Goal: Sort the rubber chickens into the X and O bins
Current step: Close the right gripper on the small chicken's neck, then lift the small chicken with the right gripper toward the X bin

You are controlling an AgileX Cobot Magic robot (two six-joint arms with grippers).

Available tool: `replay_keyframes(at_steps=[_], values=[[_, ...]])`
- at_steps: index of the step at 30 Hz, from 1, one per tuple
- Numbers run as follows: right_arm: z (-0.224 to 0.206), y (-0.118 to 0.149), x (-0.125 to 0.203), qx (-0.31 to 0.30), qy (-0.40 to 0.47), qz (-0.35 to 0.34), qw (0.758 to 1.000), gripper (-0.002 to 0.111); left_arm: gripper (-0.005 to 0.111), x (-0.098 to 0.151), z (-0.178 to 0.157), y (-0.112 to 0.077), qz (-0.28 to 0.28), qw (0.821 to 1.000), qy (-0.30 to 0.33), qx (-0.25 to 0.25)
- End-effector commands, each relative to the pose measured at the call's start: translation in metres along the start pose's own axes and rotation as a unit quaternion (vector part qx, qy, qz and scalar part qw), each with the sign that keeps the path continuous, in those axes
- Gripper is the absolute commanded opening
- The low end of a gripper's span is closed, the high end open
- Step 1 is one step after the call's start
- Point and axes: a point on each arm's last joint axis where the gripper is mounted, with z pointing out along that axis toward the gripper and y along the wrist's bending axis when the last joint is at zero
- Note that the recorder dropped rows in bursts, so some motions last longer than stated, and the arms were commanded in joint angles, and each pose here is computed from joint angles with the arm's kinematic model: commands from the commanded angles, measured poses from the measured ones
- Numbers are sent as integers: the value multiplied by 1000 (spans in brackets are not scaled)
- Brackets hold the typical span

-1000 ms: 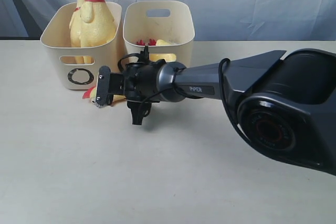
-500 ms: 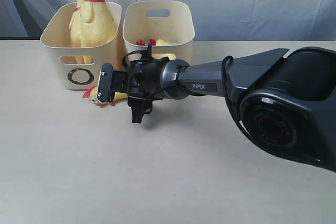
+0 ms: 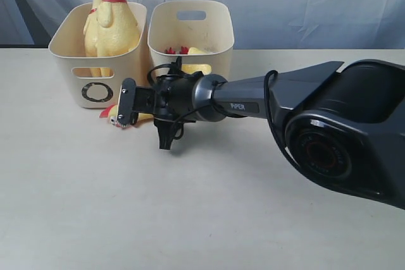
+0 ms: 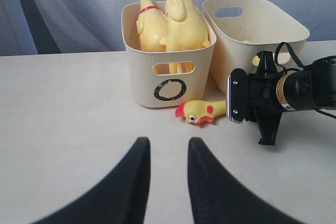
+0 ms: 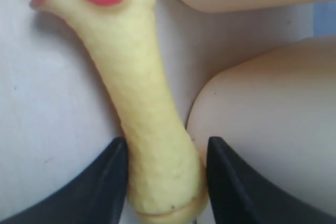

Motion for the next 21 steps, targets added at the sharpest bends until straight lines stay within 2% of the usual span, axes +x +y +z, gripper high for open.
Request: replay_keyframes(at_steps=[1, 8, 12, 21], values=[[7, 5, 7, -8, 13, 3, 1000, 28, 25, 0, -1, 0, 2, 1000, -5, -1], [7, 5, 7, -8, 17, 4, 1000, 22, 25, 0, -1, 0, 2, 1000, -5, -1], [6, 3, 8, -8, 25, 6, 1000, -1, 25, 0, -1, 0, 2, 1000, -5, -1], [-20, -15, -1, 6, 24, 31, 999, -1, 25, 0, -1, 0, 2, 1000, -5, -1]])
